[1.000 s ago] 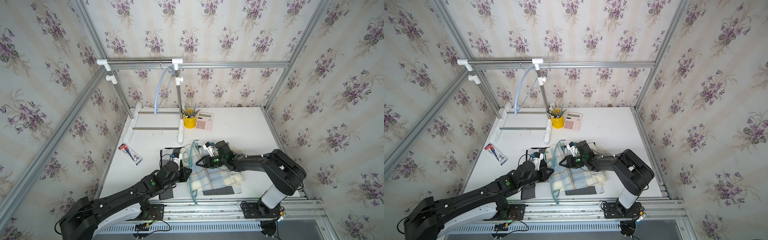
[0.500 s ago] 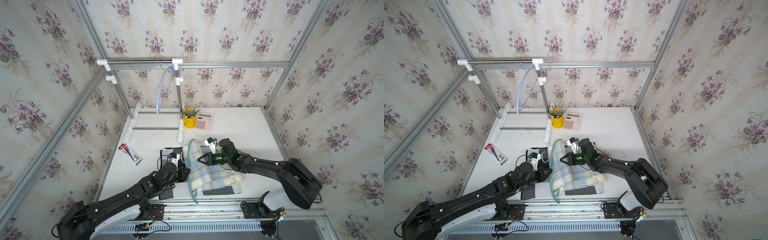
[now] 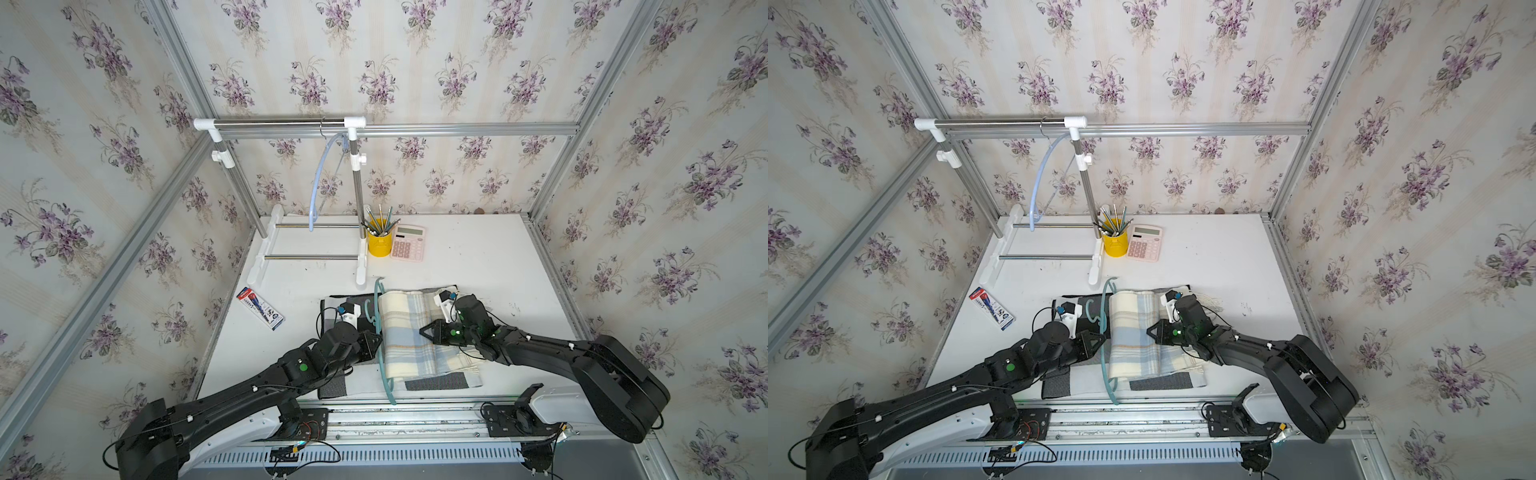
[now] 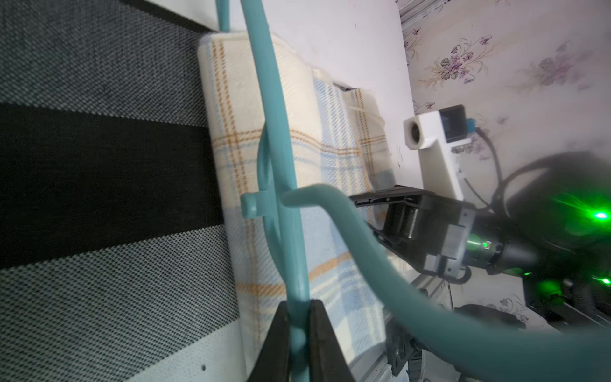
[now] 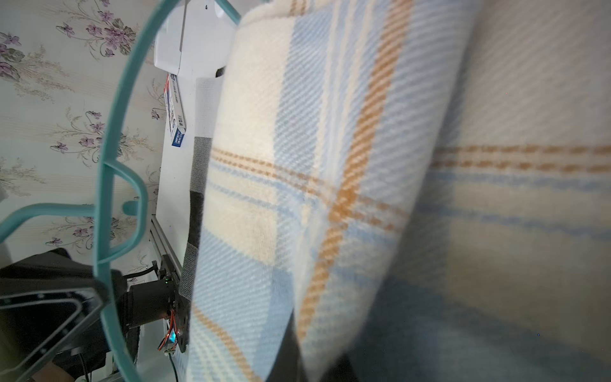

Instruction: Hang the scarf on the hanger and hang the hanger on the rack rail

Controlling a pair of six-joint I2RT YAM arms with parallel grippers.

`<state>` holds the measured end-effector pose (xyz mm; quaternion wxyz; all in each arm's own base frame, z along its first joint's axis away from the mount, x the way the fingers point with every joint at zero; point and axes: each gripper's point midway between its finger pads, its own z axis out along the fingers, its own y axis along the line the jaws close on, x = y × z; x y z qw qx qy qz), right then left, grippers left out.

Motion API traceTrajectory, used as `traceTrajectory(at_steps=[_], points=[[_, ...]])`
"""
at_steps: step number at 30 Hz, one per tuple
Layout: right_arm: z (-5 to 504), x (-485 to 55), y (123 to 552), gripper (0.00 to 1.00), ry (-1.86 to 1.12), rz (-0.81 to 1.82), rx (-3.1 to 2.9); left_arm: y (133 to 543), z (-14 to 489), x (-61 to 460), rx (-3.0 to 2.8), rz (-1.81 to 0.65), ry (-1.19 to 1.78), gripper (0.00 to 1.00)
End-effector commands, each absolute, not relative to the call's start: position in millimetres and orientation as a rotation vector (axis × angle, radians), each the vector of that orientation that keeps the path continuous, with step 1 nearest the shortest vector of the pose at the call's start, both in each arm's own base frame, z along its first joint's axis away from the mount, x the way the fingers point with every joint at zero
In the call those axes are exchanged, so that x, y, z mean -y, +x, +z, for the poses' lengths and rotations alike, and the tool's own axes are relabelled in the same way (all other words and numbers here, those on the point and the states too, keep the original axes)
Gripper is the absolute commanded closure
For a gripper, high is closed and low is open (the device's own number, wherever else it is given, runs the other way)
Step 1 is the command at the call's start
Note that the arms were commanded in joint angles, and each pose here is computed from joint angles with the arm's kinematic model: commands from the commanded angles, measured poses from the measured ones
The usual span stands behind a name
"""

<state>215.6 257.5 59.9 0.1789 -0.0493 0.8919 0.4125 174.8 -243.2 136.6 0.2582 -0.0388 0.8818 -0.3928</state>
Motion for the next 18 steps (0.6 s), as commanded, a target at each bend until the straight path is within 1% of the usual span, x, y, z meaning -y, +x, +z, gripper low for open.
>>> traceTrajectory(at_steps=[1,4,6,12,15,18], points=[[86,-267,222,1.00,-0.166,1.240,-2.435,173,161,237,-2.391,-0.961,0.016,1.00],[111,-270,224,1.00,-0.163,1.313,-2.375,173,192,242,-2.377,-0.964,0.072,1.00],[131,-270,224,1.00,-0.152,1.363,-2.329,174,222,246,-2.348,-0.973,0.125,1.00],[181,-266,230,1.00,-0.117,1.396,-2.229,182,294,241,-2.352,-0.819,0.223,1.00],[196,-263,233,1.00,-0.081,1.400,-2.204,194,324,234,-2.328,-0.757,0.180,1.00],[201,-265,230,1.00,-0.044,1.464,-2.190,195,348,236,-2.343,-0.733,0.211,1.00]])
